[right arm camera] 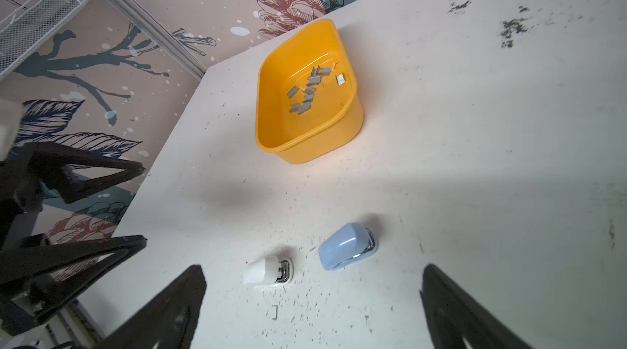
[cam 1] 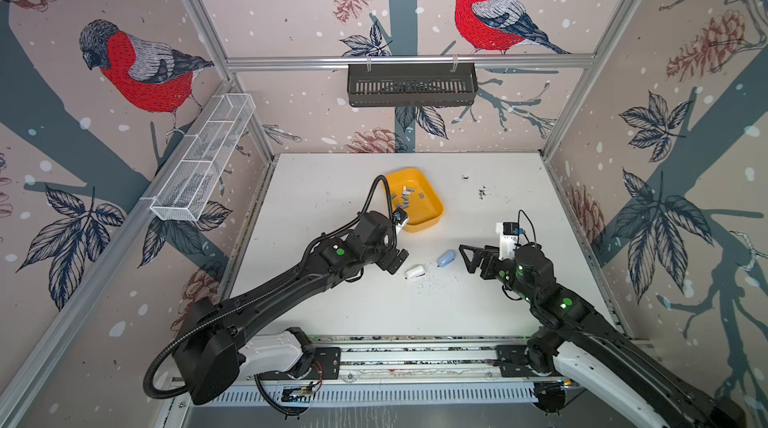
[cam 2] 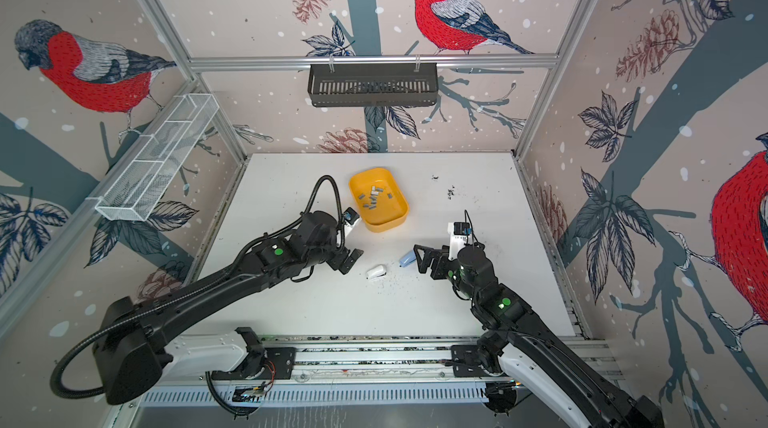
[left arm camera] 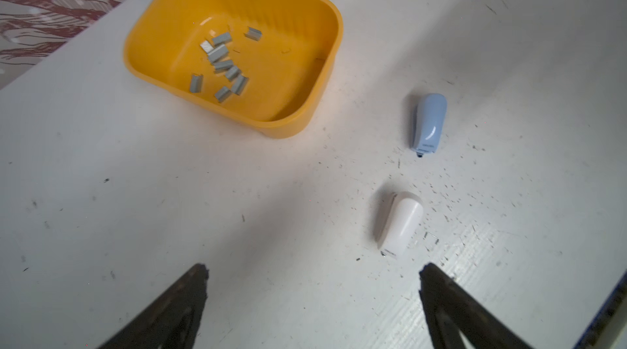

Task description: Load the staples into the stapler

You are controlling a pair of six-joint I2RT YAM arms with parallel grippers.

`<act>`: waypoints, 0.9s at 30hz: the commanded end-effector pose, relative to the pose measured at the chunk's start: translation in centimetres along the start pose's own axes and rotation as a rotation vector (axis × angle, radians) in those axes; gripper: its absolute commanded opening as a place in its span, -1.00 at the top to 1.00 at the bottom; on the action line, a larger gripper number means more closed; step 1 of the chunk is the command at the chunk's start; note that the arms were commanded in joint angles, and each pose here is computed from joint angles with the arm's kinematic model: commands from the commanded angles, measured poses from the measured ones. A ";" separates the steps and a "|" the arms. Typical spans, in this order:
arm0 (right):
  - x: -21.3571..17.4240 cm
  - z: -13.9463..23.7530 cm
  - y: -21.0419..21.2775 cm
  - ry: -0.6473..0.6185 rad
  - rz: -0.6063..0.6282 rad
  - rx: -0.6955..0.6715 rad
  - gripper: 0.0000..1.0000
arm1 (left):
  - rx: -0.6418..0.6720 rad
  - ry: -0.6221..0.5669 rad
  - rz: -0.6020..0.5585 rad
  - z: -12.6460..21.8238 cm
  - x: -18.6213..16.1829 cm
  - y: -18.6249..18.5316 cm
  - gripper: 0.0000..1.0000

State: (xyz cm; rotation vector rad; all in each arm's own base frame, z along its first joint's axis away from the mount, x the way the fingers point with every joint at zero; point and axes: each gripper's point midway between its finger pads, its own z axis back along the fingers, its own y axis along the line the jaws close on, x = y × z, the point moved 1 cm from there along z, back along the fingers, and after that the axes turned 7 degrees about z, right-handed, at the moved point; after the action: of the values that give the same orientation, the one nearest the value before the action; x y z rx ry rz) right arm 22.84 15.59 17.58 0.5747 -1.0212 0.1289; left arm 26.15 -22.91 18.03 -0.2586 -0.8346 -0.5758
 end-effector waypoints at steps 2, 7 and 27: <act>3.7 -0.1 -0.4 -0.172 0.078 -0.059 -0.99 | 0.183 -0.281 0.212 2.2 3.7 5.0 -0.94; 5.4 -0.2 -2.0 -0.262 0.117 -0.156 -0.99 | 0.367 -0.370 0.368 4.3 1.5 11.6 -0.94; 6.3 -3.3 -8.1 -0.181 0.263 -0.421 -0.99 | 0.636 -0.661 0.366 5.3 -7.2 21.0 -0.95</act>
State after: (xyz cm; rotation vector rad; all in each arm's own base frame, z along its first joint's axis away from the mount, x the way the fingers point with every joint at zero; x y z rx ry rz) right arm 30.95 9.70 17.50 0.0867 -1.2216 0.0677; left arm 30.37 -0.48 12.89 0.0220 -1.3611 0.1708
